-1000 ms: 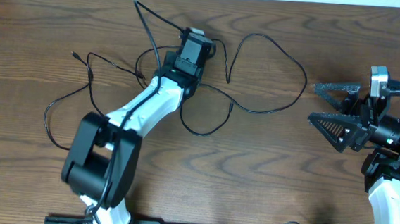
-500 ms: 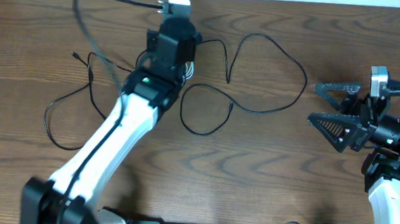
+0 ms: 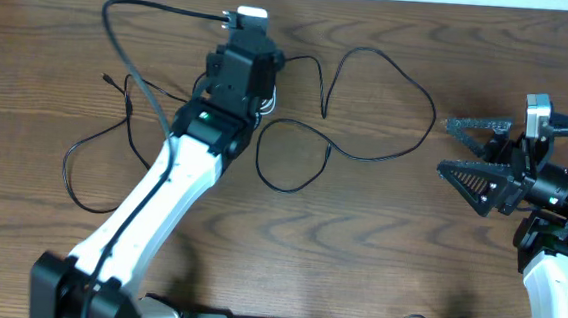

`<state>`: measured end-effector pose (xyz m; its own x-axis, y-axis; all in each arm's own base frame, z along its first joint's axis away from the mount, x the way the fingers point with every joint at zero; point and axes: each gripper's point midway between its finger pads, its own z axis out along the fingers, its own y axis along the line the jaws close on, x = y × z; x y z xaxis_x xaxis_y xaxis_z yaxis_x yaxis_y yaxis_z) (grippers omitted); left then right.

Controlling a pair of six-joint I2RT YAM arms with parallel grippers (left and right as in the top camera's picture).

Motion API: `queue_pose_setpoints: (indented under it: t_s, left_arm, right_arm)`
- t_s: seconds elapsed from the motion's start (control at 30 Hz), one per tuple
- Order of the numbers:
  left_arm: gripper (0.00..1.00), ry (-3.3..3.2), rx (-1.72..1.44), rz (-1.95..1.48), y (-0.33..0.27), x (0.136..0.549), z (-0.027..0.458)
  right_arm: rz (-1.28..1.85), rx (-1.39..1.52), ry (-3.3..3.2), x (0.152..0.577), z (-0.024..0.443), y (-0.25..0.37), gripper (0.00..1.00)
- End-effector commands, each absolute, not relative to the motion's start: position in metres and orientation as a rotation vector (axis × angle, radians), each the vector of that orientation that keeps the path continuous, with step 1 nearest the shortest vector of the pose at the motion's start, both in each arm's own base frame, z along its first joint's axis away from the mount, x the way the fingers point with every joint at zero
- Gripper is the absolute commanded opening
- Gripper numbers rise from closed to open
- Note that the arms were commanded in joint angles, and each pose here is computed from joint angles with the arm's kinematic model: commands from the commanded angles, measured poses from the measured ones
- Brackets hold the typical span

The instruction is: Untangle cables

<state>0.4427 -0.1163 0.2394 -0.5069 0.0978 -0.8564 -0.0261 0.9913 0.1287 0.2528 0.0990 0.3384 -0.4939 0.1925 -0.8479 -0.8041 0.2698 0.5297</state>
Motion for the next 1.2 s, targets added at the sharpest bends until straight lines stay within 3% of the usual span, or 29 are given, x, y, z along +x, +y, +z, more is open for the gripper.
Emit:
queue_pose_setpoints:
  t_s: [0.0, 0.17, 0.37, 1.17]
  left_arm:
    - [0.48, 2.187, 0.074, 0.188, -0.118, 0.450, 0.200]
    - [0.74, 2.295, 0.116, 0.244, -0.121, 0.456, 0.145]
    - [0.90, 2.421, 0.205, 0.326, -0.121, 0.456, 0.078]
    - [0.91, 2.510, 0.321, 0.311, -0.134, 0.456, 0.015]
  right_arm:
    - [1.353, -0.586, 1.616, 0.254, 0.342, 0.097, 0.99]
    - [1.353, -0.586, 1.617, 0.254, 0.342, 0.097, 0.99]
    - [1.351, -0.588, 1.615, 0.254, 0.342, 0.097, 0.99]
    - [1.351, -0.584, 1.613, 0.255, 0.342, 0.097, 0.99]
